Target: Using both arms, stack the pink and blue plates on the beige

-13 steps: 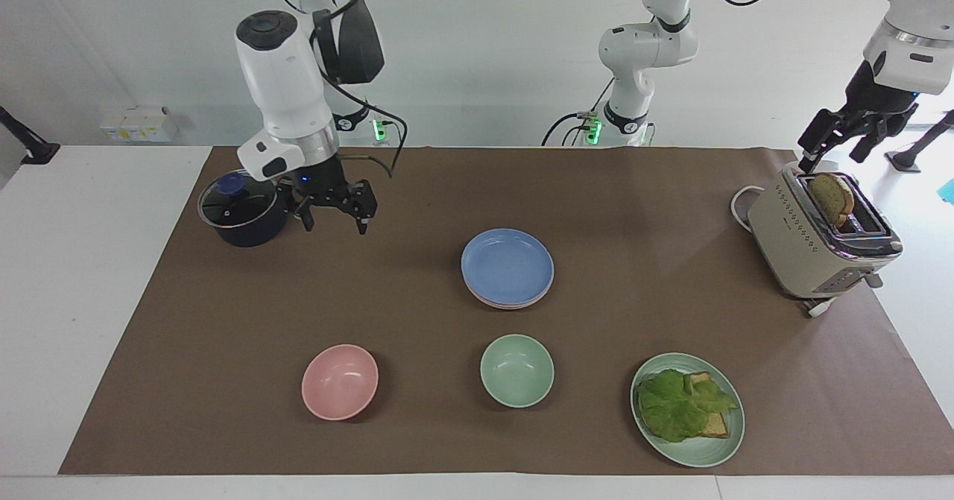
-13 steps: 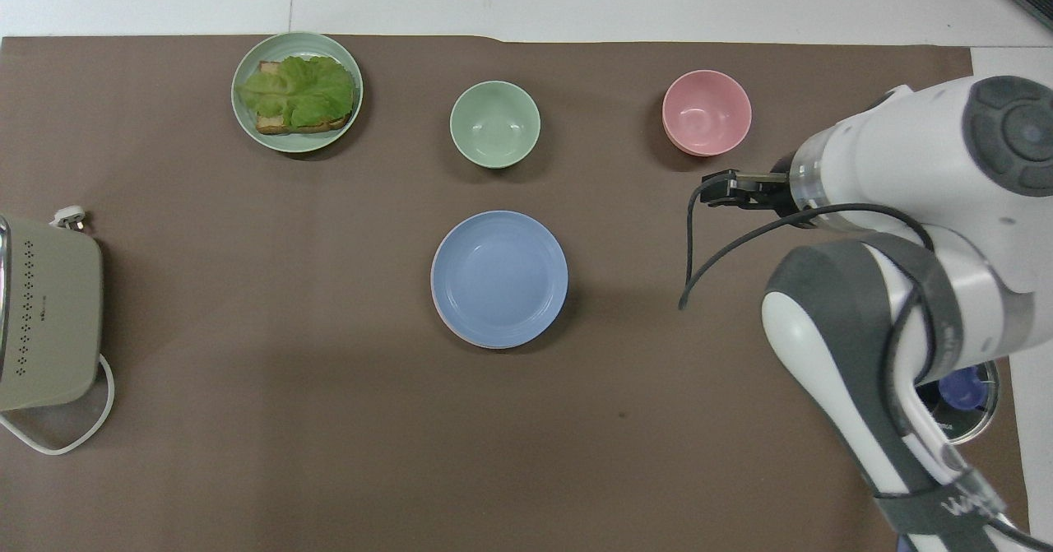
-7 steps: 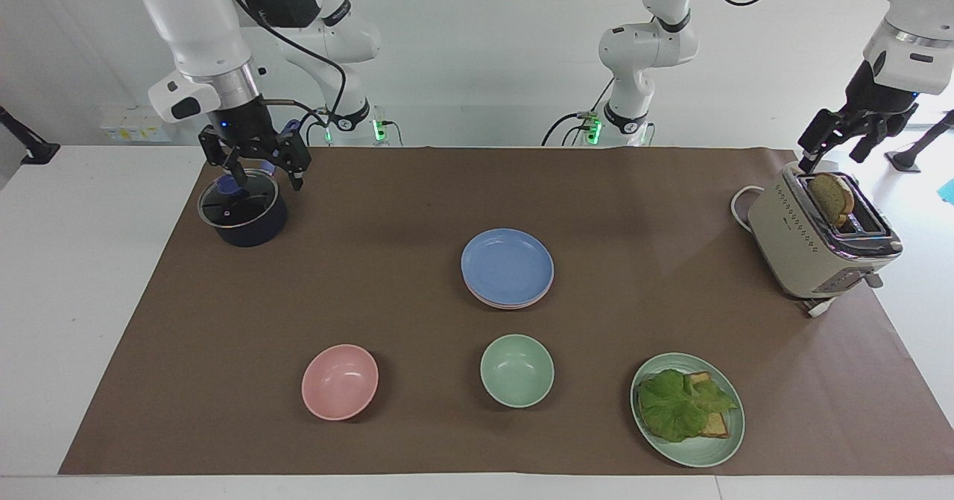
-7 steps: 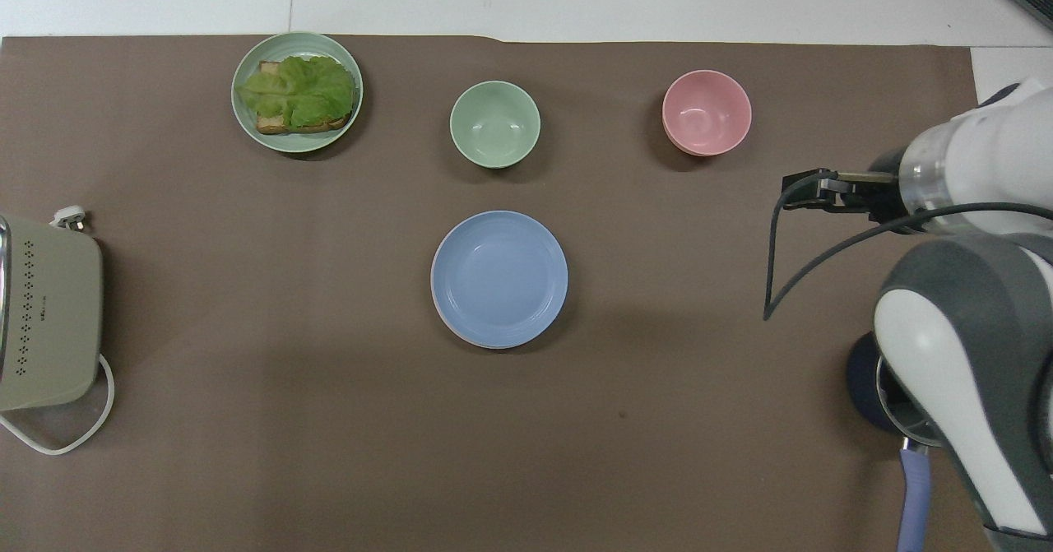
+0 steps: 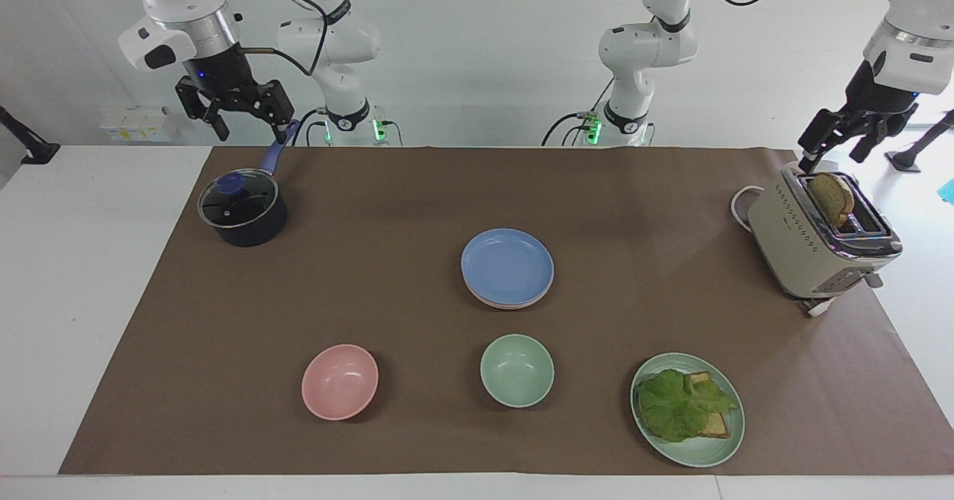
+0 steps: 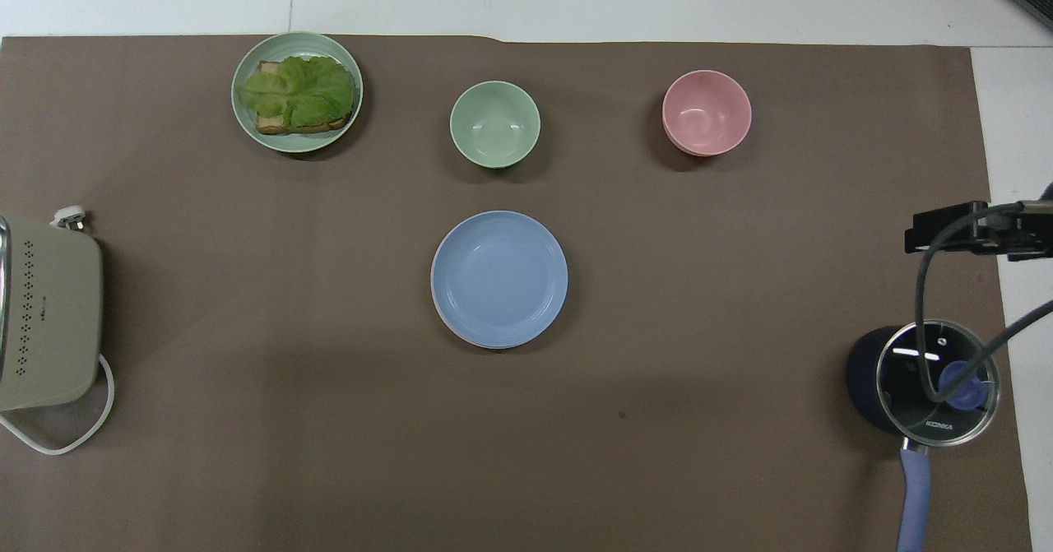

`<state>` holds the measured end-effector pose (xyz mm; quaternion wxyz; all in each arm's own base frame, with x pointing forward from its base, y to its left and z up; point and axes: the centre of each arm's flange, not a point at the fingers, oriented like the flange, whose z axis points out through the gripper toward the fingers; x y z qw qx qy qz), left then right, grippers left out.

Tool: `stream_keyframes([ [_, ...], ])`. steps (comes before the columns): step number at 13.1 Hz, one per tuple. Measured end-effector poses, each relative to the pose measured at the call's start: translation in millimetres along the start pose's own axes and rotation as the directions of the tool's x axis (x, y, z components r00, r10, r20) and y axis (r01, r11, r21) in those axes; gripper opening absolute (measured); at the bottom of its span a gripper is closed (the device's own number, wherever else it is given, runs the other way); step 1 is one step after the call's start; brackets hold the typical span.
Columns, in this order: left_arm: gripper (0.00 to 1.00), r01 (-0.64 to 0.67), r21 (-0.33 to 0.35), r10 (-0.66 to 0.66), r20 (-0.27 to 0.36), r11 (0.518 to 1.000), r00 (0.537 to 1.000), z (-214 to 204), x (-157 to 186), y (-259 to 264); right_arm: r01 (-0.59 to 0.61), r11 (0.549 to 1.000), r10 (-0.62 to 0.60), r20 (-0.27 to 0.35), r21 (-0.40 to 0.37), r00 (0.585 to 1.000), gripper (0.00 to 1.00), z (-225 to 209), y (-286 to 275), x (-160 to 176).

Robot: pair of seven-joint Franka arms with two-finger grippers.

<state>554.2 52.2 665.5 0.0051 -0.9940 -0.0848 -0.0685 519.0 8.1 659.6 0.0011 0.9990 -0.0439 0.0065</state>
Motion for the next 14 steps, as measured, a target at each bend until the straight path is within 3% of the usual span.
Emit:
stream_keyframes([
  [6,1.0,0.0,0.0,0.0,0.0,1.0,1.0,0.0,0.0,0.0,0.053,0.999,-0.052,0.038,-0.003,0.998,1.0,-5.3,7.3,-7.8],
  [14,1.0,0.0,0.0,0.0,0.0,1.0,1.0,0.0,0.0,0.0,0.053,0.999,-0.053,0.041,-0.003,0.998,1.0,-6.8,7.5,-9.1],
])
